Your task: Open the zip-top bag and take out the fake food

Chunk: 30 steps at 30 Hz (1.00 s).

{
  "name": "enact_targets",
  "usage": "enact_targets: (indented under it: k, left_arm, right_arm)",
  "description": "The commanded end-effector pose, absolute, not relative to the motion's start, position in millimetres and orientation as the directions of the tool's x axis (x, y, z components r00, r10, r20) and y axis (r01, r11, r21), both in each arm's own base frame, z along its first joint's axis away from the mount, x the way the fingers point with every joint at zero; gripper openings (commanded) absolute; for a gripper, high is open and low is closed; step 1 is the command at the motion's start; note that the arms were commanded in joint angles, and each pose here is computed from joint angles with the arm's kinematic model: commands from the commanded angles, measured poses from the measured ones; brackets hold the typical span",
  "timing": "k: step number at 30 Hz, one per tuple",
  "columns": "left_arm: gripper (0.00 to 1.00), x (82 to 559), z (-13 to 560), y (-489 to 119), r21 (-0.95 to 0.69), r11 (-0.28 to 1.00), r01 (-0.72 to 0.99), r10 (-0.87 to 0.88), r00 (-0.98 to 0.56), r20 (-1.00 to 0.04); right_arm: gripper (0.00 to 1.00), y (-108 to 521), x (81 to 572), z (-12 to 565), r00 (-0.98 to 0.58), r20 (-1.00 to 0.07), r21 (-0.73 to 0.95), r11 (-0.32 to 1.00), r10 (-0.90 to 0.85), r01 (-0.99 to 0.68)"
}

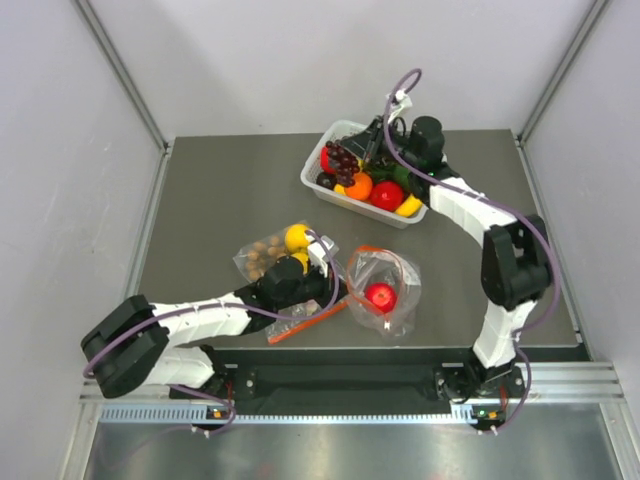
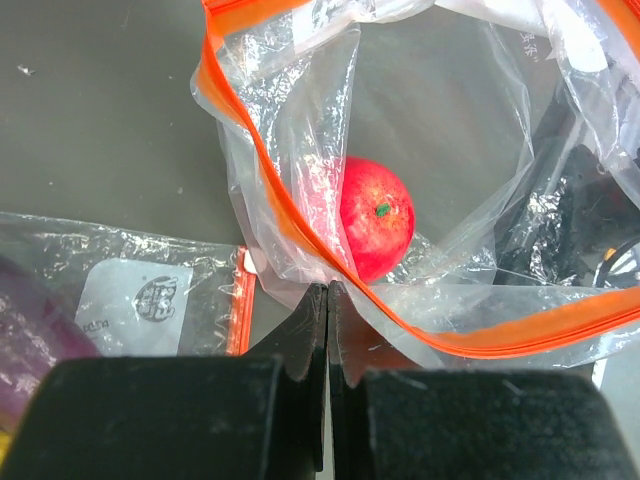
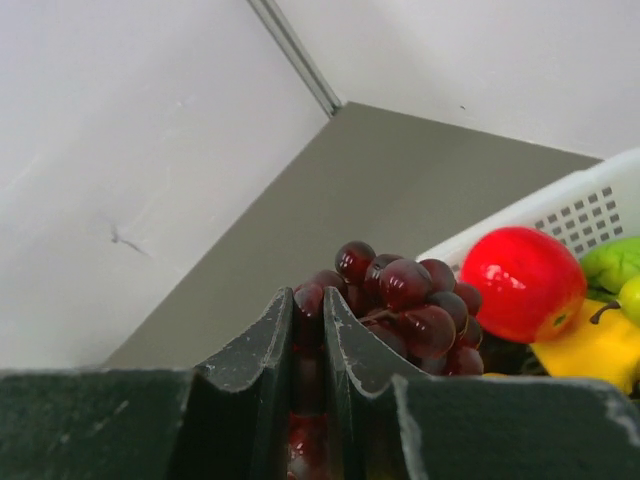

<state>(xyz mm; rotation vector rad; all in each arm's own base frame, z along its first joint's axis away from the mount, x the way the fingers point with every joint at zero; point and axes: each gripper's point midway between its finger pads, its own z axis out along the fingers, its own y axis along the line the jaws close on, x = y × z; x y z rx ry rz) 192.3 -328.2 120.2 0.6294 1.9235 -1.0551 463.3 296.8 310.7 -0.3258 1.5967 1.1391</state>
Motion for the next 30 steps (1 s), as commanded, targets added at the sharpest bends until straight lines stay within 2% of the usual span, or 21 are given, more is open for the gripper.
enact_targets:
  k: [1,9,14,20,26,30]
  left_arm:
    - [0.0,193,130,-324,-0.417,0.522,0.744,0.018,-0.499,-0.866]
    - [0.0,196,123,-317,-0.404,0.553,0.729,0.031,-0.502,-0.864]
    - [0.0,197,118,-321,-0.413,0.545,0.73,0.037,-0.513,-0.858]
    - [0.0,198,114,-323,-0.419,0.542,0.729,0.044,-0.522,-0.852]
    - [0.0,198,112,-326,-0.422,0.535,0.732,0.053,-0.527,-0.848]
    - [0.0,198,109,-325,-0.421,0.54,0.729,0.056,-0.53,-0.846]
  right_arm:
    - [0.0,302,488,321,-0.266,-0.917,0.389,0.513,0.298,-0.766]
    - [0.0,320,518,287,-0.284,-0.923,0.378,0.489,0.259,-0.786]
    - [0.0,323,534,257,-0.291,-0.934,0.358,0.563,0.209,-0.745]
    - [0.0,336,531,210,-0.287,-0.955,0.271,0.628,0.079,-0.729]
    - [0.01,351,528,179,-0.327,-0.944,0.278,0.621,0.037,-0.732]
    - [0.1,364,524,171,-0.342,-0.94,0.274,0.605,0.004,-0.747]
